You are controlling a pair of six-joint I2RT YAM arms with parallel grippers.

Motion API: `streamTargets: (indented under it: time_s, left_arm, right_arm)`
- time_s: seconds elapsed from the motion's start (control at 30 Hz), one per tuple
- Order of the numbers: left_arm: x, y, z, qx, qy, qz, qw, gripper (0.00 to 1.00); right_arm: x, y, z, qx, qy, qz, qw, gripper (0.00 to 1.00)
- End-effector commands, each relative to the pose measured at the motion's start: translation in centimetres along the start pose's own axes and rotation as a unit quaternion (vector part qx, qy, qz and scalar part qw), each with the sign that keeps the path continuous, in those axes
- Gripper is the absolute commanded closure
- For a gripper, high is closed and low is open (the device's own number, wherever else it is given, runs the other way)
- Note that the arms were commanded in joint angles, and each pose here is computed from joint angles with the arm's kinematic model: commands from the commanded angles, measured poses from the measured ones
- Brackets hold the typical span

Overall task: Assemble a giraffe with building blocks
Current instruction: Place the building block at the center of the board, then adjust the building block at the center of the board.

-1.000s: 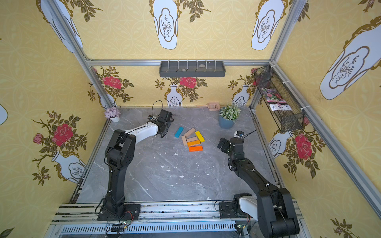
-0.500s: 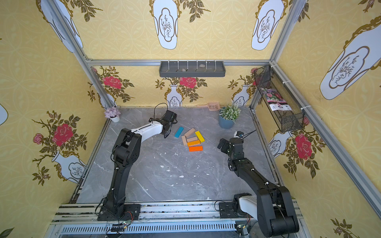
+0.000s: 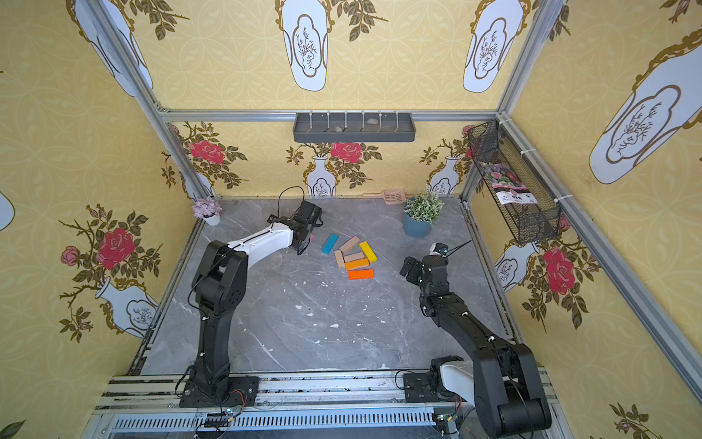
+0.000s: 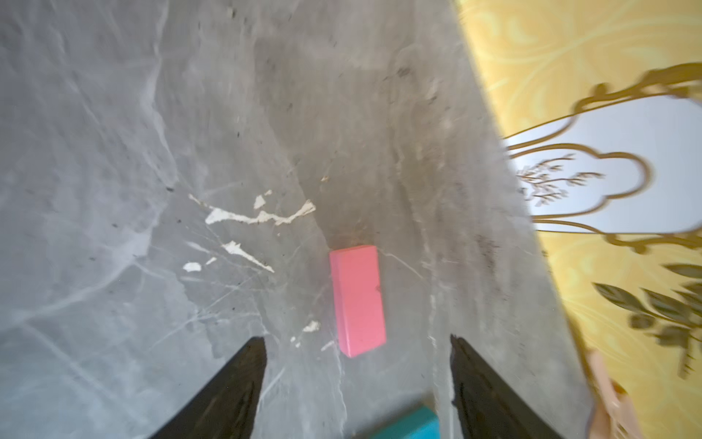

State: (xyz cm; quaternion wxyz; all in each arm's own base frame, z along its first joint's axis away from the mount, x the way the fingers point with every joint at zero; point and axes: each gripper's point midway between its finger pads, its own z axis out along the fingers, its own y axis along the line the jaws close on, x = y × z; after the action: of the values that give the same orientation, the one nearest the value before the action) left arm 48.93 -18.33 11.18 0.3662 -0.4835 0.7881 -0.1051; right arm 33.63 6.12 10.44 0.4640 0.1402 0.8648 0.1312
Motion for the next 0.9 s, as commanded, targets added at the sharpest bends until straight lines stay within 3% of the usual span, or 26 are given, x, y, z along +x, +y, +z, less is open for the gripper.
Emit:
streamTargets:
  time_s: [0.0, 0.1, 0.23, 0.33, 0.43, 0.6, 0.73, 0.87]
  left_arm:
    - [-3.0, -3.0, -3.6, 0.086, -0.021, 0.115, 0.989, 0.15]
    - [-2.8, -3.3, -5.6, 0.134, 0.051, 0.229, 0.963, 0.11]
    - [-1.8, 0.9, -7.4, 0.134, 0.097, 0.346, 0.924, 0.07]
    - [-0.8, 3.9, -8.3, 0.168, 0.103, 0.360, 0.912, 0.03]
    - [-2.0, 7.5, -7.4, 0.141, 0.098, 0.332, 0.928, 0.01]
    - [-3.2, 14.2, -3.1, 0.084, 0.160, 0.216, 0.959, 0.03]
    - [-6.1, 17.0, -3.7, 0.053, 0.082, 0.228, 0.969, 0.03]
    - [-8.6, 18.5, -5.5, 0.062, -0.006, 0.213, 0.975, 0.01]
  right_arm:
    - [-1.3, 1.2, -0.2, -0.020, -0.030, -0.015, 0.999, 0.02]
    - [-1.2, 2.2, -0.3, -0.029, -0.031, -0.033, 0.999, 0.03]
    - [-0.4, 4.6, -1.0, -0.059, -0.023, -0.063, 0.996, 0.02]
    - [0.7, 8.2, -2.0, -0.104, -0.026, -0.115, 0.988, 0.02]
    - [1.3, 13.1, -2.4, -0.141, -0.009, -0.151, 0.978, 0.02]
    - [3.8, 23.3, -2.7, -0.209, 0.006, -0.205, 0.956, 0.03]
    - [5.5, 30.0, 0.0, -0.204, 0.031, -0.242, 0.948, 0.02]
    - [6.2, 34.8, 2.7, -0.212, 0.012, -0.250, 0.945, 0.02]
